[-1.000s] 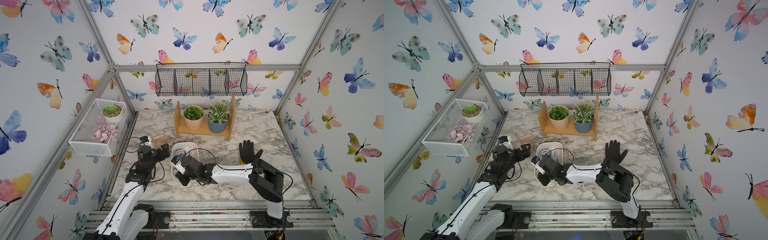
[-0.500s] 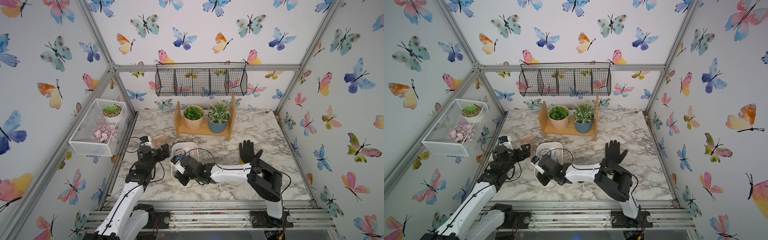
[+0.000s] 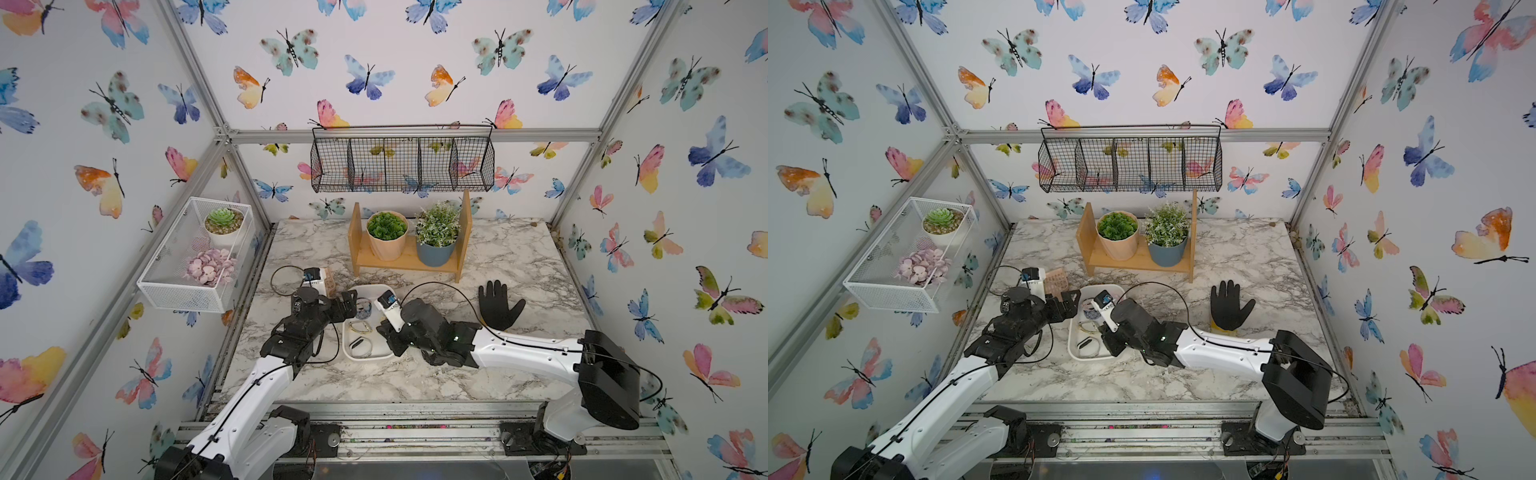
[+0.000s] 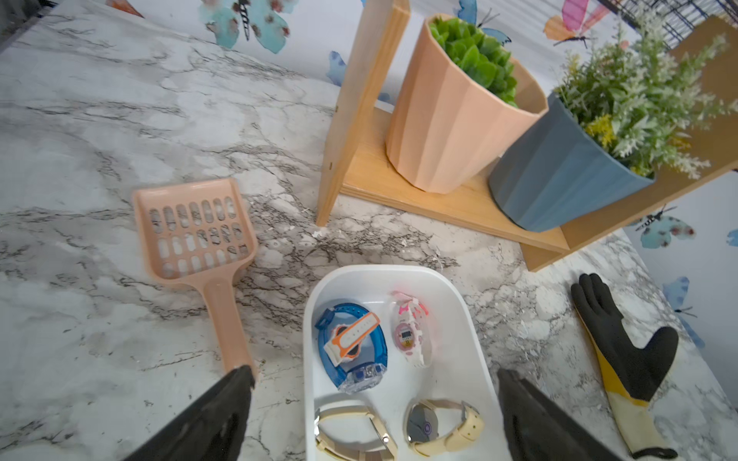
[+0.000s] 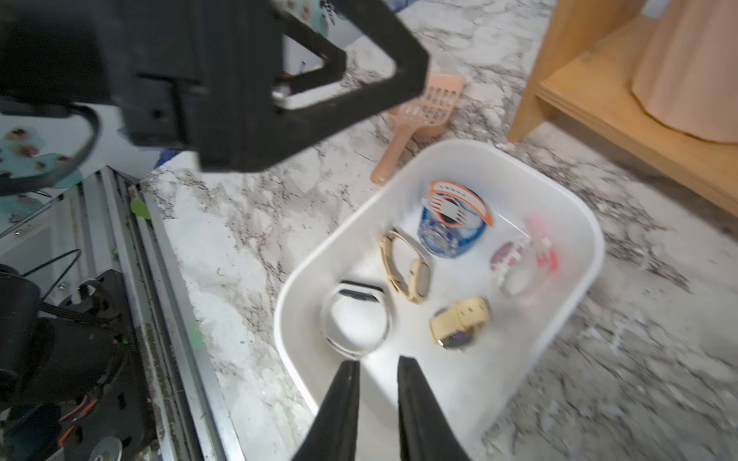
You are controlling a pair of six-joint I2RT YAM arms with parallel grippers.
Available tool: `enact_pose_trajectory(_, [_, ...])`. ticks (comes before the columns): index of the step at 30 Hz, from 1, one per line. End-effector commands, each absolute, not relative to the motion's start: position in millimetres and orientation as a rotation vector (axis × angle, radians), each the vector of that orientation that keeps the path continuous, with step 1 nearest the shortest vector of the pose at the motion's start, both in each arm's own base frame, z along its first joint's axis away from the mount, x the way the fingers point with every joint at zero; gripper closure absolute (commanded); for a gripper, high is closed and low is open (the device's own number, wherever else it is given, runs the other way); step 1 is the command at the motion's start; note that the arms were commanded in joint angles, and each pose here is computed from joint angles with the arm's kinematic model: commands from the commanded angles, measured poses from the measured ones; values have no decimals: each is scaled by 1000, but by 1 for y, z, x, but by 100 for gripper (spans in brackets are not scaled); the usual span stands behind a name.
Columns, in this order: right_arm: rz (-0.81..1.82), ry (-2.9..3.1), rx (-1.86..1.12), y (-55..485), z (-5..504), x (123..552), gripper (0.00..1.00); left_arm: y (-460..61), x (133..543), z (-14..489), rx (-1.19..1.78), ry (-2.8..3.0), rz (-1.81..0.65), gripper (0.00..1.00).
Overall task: Put the watch into the storage box
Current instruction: Place the watch in the storage box, then pick up the watch at the center of the board.
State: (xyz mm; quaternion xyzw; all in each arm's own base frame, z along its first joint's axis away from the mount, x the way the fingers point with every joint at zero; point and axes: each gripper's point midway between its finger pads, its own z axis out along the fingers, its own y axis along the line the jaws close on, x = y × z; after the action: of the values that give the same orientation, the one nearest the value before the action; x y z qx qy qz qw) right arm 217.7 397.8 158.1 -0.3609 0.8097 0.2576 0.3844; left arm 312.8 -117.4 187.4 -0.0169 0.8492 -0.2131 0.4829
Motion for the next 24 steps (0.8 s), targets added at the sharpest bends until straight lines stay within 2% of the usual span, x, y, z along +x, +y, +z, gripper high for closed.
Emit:
enact_pose_trajectory(1, [565, 2177, -834, 359, 140, 225, 76, -142, 310, 198, 78, 2058, -562, 2])
enact_pose_trajectory(14, [421, 2463, -642, 259, 100, 241, 70, -217, 285, 172, 345, 2135, -648, 1])
enact_pose_trajectory(24, [401, 2608, -641, 243, 71, 240, 67, -230, 277, 160, 392, 2154, -675, 1])
